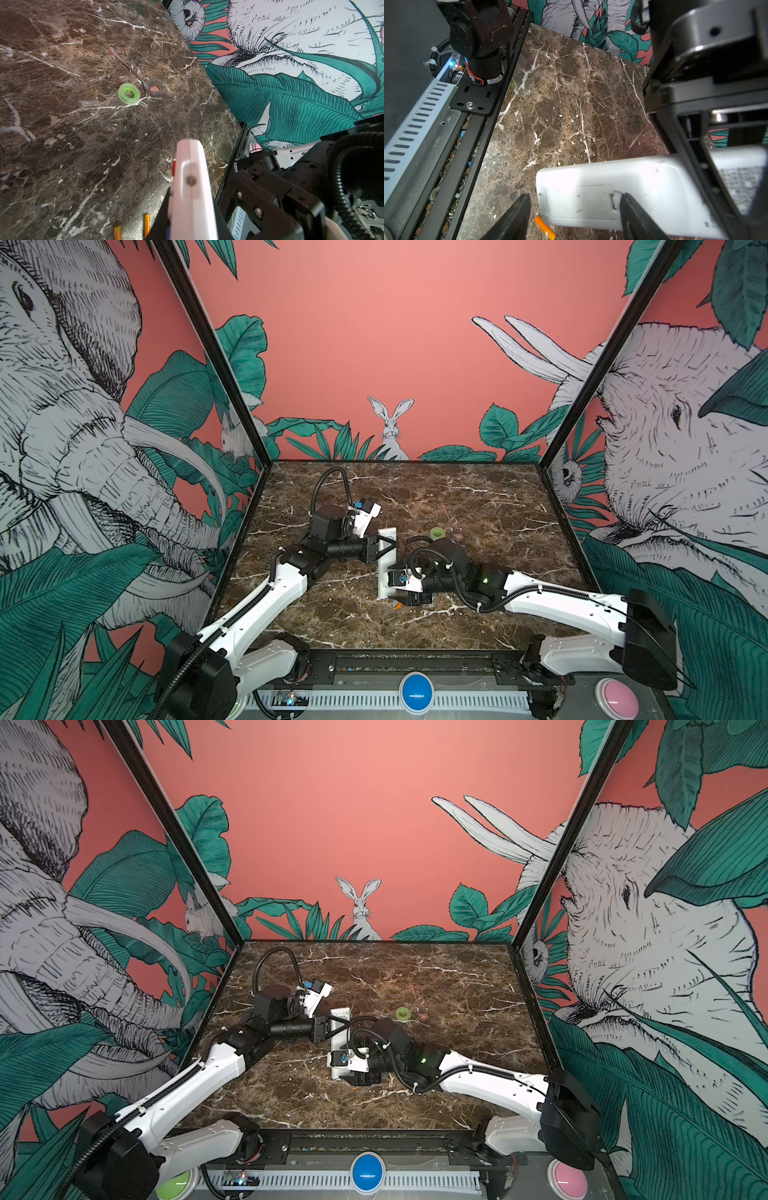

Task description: Load the batteries into the remote control

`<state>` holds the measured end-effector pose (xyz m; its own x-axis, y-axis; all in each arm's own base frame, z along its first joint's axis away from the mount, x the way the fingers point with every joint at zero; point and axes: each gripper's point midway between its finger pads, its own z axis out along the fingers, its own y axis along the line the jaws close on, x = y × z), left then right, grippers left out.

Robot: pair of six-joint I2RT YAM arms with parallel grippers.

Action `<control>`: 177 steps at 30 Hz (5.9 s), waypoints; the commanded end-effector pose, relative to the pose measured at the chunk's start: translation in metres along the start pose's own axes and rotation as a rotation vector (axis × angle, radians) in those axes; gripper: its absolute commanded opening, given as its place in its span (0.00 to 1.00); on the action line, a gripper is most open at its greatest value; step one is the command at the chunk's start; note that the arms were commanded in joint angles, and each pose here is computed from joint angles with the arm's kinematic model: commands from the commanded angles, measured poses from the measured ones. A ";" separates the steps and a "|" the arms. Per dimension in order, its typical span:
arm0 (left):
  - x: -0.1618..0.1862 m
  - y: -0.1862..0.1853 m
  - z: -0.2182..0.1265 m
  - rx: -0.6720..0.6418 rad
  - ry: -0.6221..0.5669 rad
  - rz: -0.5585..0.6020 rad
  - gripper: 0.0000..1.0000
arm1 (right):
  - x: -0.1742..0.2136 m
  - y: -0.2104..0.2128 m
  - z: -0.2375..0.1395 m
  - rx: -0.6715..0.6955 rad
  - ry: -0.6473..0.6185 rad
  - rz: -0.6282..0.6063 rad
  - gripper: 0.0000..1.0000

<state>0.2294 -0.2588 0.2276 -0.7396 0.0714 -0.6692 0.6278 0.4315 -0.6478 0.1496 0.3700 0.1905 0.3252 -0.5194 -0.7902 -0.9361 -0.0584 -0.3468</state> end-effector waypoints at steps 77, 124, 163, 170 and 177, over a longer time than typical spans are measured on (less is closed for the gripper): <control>-0.011 -0.010 -0.015 0.010 -0.066 0.026 0.00 | -0.004 0.022 -0.003 -0.055 0.027 -0.067 0.38; -0.010 -0.016 -0.016 0.047 -0.077 0.023 0.00 | -0.002 -0.004 0.022 0.047 0.047 -0.066 0.78; -0.012 -0.017 -0.015 0.058 -0.084 0.013 0.00 | -0.006 0.002 0.022 0.089 0.034 -0.120 0.87; -0.014 -0.019 -0.015 0.063 -0.088 0.015 0.00 | 0.001 0.007 0.028 0.063 0.054 -0.111 0.87; -0.018 -0.021 -0.017 0.070 -0.095 0.020 0.00 | 0.012 0.018 0.030 0.004 0.093 -0.100 0.84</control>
<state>0.2393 -0.2432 0.2218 -0.7402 0.0028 -0.6724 0.5859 0.4933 -0.6430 0.1496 0.3863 0.1738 0.4002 -0.5814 -0.7084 -0.8896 -0.0605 -0.4528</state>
